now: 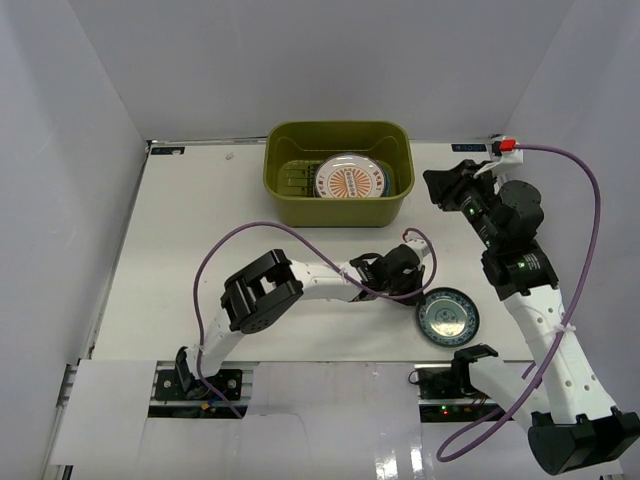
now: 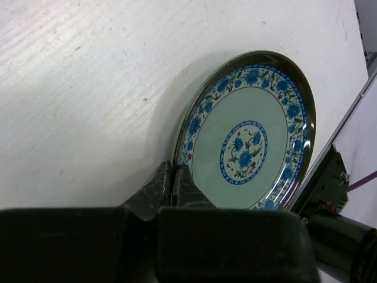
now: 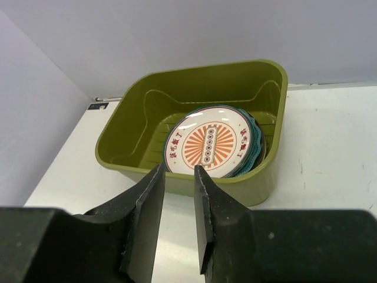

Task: Place the plates into the plastic bin on the countertop

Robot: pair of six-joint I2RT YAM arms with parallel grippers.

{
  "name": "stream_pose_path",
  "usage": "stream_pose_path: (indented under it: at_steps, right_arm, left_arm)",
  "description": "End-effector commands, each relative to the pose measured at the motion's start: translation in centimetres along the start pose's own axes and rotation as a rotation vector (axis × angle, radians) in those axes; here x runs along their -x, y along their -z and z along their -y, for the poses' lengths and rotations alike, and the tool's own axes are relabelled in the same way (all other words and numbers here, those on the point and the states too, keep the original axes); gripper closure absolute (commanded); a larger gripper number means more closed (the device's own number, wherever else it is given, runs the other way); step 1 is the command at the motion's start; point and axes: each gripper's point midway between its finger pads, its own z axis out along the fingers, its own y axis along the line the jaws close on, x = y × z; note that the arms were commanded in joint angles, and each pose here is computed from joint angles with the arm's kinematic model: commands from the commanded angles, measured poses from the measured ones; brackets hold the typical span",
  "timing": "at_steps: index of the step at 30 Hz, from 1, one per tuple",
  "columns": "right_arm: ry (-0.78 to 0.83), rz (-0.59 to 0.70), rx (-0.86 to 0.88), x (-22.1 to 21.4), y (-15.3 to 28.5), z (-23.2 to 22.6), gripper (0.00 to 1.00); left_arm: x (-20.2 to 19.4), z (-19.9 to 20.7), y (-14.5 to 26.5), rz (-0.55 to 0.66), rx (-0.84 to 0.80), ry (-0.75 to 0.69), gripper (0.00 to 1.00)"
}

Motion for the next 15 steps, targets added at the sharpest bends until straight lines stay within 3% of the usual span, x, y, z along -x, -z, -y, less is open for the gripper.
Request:
stream_pose_path:
  at_steps: [1, 5, 10, 14, 15]
  right_arm:
    - [0.003, 0.057, 0.061, 2.1, 1.2, -1.7, 0.67]
    - [0.003, 0.139, 0.14, 5.7, 3.6, -4.3, 0.56]
    - [0.008, 0.263, 0.2, 9.3, 7.3, -6.4, 0.42]
    - [-0.008, 0.326, 0.2, 10.0, 8.2, -6.3, 0.4]
    - [-0.011, 0.315, 0.202, 9.6, 7.9, -6.2, 0.41]
  left_arm:
    - [-1.6, -2.8, 2.0, -0.044, 0.128, -0.055, 1.0]
    - [4.4, 0.0, 6.7, 0.106, 0.079, -0.059, 1.0]
    - [17.1, 2.2, 17.9, 0.412, -0.04, -0.015, 1.0]
    - [25.3, -2.7, 25.7, 0.604, 0.04, 0.038, 1.0]
    - [27.4, -6.0, 27.6, 0.656, 0.111, 0.074, 1.0]
